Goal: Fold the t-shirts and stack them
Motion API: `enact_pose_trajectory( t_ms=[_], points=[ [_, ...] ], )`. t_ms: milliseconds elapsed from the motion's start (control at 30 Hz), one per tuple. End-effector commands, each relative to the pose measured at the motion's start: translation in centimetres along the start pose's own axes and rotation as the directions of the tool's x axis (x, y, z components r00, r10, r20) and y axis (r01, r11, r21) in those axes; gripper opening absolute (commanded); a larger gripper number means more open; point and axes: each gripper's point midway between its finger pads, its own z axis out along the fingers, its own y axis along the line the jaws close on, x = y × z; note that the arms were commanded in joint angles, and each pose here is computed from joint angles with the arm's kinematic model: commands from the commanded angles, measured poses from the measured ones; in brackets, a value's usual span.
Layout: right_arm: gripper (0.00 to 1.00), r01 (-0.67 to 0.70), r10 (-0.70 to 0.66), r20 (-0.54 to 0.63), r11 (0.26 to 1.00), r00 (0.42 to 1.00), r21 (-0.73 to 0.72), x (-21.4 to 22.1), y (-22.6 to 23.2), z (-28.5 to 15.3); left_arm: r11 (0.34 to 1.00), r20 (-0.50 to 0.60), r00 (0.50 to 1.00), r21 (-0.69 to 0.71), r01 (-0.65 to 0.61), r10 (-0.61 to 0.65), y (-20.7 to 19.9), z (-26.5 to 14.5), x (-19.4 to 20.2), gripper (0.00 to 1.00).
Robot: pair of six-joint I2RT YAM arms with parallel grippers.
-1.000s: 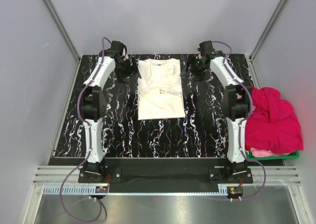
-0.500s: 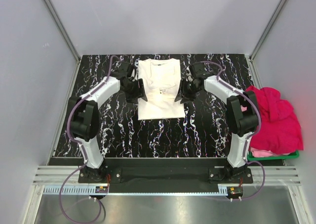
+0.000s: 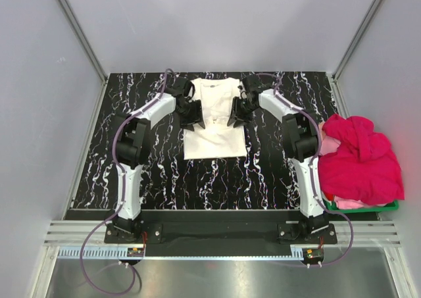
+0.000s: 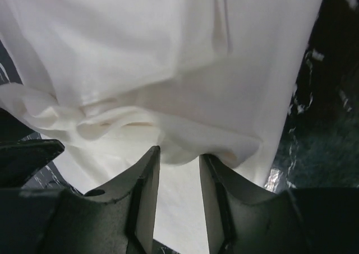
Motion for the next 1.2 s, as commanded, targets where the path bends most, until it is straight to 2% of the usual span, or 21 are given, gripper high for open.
enact_pose_trajectory(
  t_ms=[0, 67, 100, 133, 167, 233, 267, 300, 333, 400, 433, 467, 533, 567, 633, 667, 767, 800, 1000, 1133, 1167],
  points=[
    [0.41, -0.019, 0.019, 0.085, 1.000, 0.996, -0.008, -4.8, -0.4, -1.6, 0.999, 0.091, 0.995, 0.005, -0.052, 0.051, -1.1, -0.9, -4.8, 0.56],
    [0.44, -0.058, 0.060, 0.099, 0.998, 0.993, -0.021, -6.5, -1.0, -1.1, 0.999, 0.118, 0.992, -0.018, -0.037, 0.039, -0.6, -1.9, -7.2, 0.57],
    [0.46, -0.051, 0.057, 0.149, 0.998, 0.987, -0.039, -8.7, -0.1, -2.6, 0.999, 0.183, 0.982, -0.005, -0.040, 0.041, -1.3, -2.8, -10.3, 0.58],
    [0.50, -0.079, 0.084, 0.137, 0.996, 0.987, -0.041, -9.1, -0.7, -1.6, 1.000, 0.186, 0.983, -0.020, -0.001, 0.005, 0.0, -3.5, -11.3, 0.59],
    [0.51, -0.068, 0.078, 0.173, 0.996, 0.982, -0.061, -10.7, 0.5, -3.4, 1.000, 0.203, 0.979, -0.012, 0.026, -0.023, 0.3, -4.1, -12.3, 0.59],
    [0.55, -0.078, 0.088, 0.189, 0.995, 0.978, -0.058, -11.5, 0.4, -4.4, 0.999, 0.259, 0.965, 0.003, 0.041, -0.040, 0.7, -6.2, -14.5, 0.61],
    [0.61, -0.079, 0.088, 0.187, 0.995, 0.978, -0.052, -11.2, 0.4, -4.7, 1.000, 0.292, 0.956, 0.012, 0.023, -0.025, 0.2, -8.2, -14.8, 0.62],
    [0.64, -0.075, 0.084, 0.191, 0.996, 0.978, -0.052, -11.0, 0.4, -5.0, 1.000, 0.304, 0.953, 0.010, 0.016, -0.018, 0.1, -9.0, -14.7, 0.64],
    [0.68, -0.048, 0.063, 0.241, 0.997, 0.968, -0.067, -11.4, 1.7, -7.9, 1.000, 0.277, 0.961, -0.012, 0.017, -0.013, 1.2, -7.9, -13.4, 0.68],
    [0.77, -0.063, 0.073, 0.220, 0.997, 0.973, -0.051, -9.2, 0.2, -6.8, 1.000, 0.312, 0.950, -0.004, 0.004, -0.003, 0.7, -10.4, -12.4, 0.70],
    [0.80, -0.045, 0.061, 0.260, 0.997, 0.964, -0.068, -9.0, 1.1, -9.3, 1.000, 0.306, 0.952, -0.006, 0.008, -0.006, 1.1, -10.3, -11.6, 0.70],
    [0.83, -0.070, 0.080, 0.219, 0.996, 0.973, -0.053, -6.8, -0.4, -7.9, 1.000, 0.271, 0.963, -0.014, 0.021, -0.016, 1.8, -10.2, -9.4, 0.70],
    [0.84, -0.065, 0.083, 0.222, 0.994, 0.972, -0.086, -5.0, 0.2, -9.5, 0.999, 0.252, 0.967, 0.008, 0.046, -0.046, 2.2, -9.6, -7.2, 0.70],
    [0.84, -0.088, 0.103, 0.179, 0.992, 0.978, -0.085, -2.7, -1.0, -8.1, 0.998, 0.203, 0.977, 0.008, 0.067, -0.067, 3.2, -9.0, -4.0, 0.70],
    [0.82, -0.092, 0.113, 0.152, 0.986, 0.982, -0.140, -0.5, -0.4, -8.8, 0.995, 0.213, 0.972, 0.058, 0.086, -0.096, 3.0, -8.7, -2.4, 0.70],
    [0.82, -0.112, 0.128, 0.115, 0.984, 0.985, -0.139, 1.7, -1.3, -7.6, 0.992, 0.169, 0.978, 0.051, 0.111, -0.118, 4.1, -8.1, 0.7, 0.71],
    [0.80, -0.142, 0.154, 0.074, 0.978, 0.985, -0.151, 5.2, -2.3, -7.3, 0.985, 0.170, 0.972, 0.091, 0.145, -0.159, 4.3, -8.1, 3.4, 0.72],
    [0.78, -0.158, 0.169, 0.057, 0.974, 0.984, -0.161, 6.7, -2.6, -7.0, 0.981, 0.134, 0.974, 0.093, 0.172, -0.184, 5.0, -7.0, 5.6, 0.72],
    [0.70, -0.202, 0.204, -0.004, 0.965, 0.979, -0.168, 11.0, -3.3, -5.2, 0.973, 0.098, 0.971, 0.101, 0.210, -0.219, 5.9, -5.6, 10.2, 0.73],
    [0.61, -0.214, 0.214, -0.021, 0.964, 0.977, -0.160, 12.0, -3.8, -4.1, 0.965, 0.073, 0.967, 0.110, 0.236, -0.245, 6.1, -4.3, 11.5, 0.73],
    [0.56, -0.219, 0.218, -0.022, 0.963, 0.976, -0.156, 12.0, -3.9, -3.9, 0.964, 0.070, 0.966, 0.109, 0.241, -0.249, 6.2, -4.1, 11.6, 0.73]
  ],
)
